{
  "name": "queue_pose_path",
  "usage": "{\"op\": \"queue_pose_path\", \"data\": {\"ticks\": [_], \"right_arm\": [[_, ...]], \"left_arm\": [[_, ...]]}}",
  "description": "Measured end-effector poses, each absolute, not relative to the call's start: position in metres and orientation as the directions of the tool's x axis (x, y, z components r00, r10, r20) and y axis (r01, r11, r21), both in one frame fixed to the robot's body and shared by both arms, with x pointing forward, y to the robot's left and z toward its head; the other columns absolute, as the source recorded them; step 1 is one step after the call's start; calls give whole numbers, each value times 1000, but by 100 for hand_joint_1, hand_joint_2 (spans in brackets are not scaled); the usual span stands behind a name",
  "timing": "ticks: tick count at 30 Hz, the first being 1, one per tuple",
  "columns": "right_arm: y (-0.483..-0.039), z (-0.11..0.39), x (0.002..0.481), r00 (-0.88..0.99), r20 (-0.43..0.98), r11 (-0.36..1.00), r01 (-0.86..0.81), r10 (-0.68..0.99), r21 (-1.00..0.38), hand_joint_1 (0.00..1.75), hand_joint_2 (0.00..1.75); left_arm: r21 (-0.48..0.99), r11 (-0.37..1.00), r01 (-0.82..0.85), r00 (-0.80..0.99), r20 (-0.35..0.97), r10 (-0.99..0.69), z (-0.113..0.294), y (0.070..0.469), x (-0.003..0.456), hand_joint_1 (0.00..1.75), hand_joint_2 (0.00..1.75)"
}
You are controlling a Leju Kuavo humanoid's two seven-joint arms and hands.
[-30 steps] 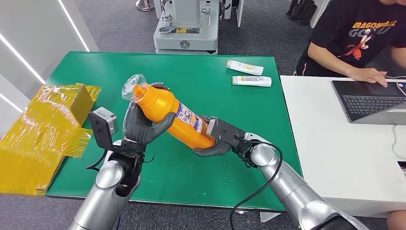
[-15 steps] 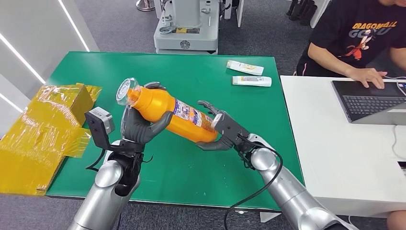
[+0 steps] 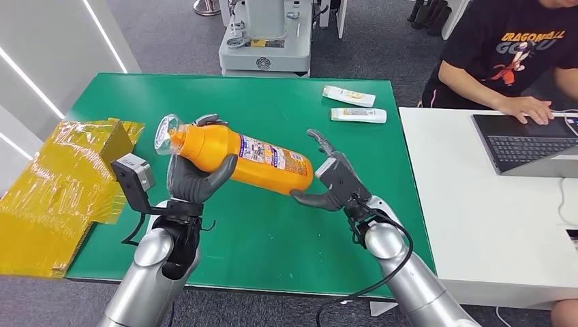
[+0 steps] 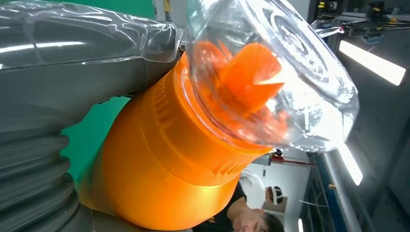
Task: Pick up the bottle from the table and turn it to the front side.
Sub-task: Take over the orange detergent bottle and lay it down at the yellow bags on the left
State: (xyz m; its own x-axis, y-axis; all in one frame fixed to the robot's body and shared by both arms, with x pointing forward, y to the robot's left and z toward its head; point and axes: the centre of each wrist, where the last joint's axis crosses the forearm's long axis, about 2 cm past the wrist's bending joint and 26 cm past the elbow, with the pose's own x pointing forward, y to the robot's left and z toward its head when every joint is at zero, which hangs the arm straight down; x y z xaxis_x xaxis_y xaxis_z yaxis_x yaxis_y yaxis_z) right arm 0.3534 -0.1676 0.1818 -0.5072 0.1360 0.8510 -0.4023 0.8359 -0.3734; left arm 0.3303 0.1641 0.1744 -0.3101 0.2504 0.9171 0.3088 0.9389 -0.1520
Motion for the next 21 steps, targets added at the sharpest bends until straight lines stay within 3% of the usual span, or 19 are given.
{"op": "queue_pose_path", "data": {"ticks": [7, 21], "right_arm": [[-165, 190, 335, -489, 869, 876, -383, 75, -292, 0, 175], [-161, 192, 316, -519, 854, 904, -340, 50, -259, 0, 175]], "left_arm": [[-166, 952, 258, -279, 930, 238, 158, 173, 319, 175, 175], [-159, 958, 240, -286, 931, 227, 158, 176, 314, 175, 175]]}}
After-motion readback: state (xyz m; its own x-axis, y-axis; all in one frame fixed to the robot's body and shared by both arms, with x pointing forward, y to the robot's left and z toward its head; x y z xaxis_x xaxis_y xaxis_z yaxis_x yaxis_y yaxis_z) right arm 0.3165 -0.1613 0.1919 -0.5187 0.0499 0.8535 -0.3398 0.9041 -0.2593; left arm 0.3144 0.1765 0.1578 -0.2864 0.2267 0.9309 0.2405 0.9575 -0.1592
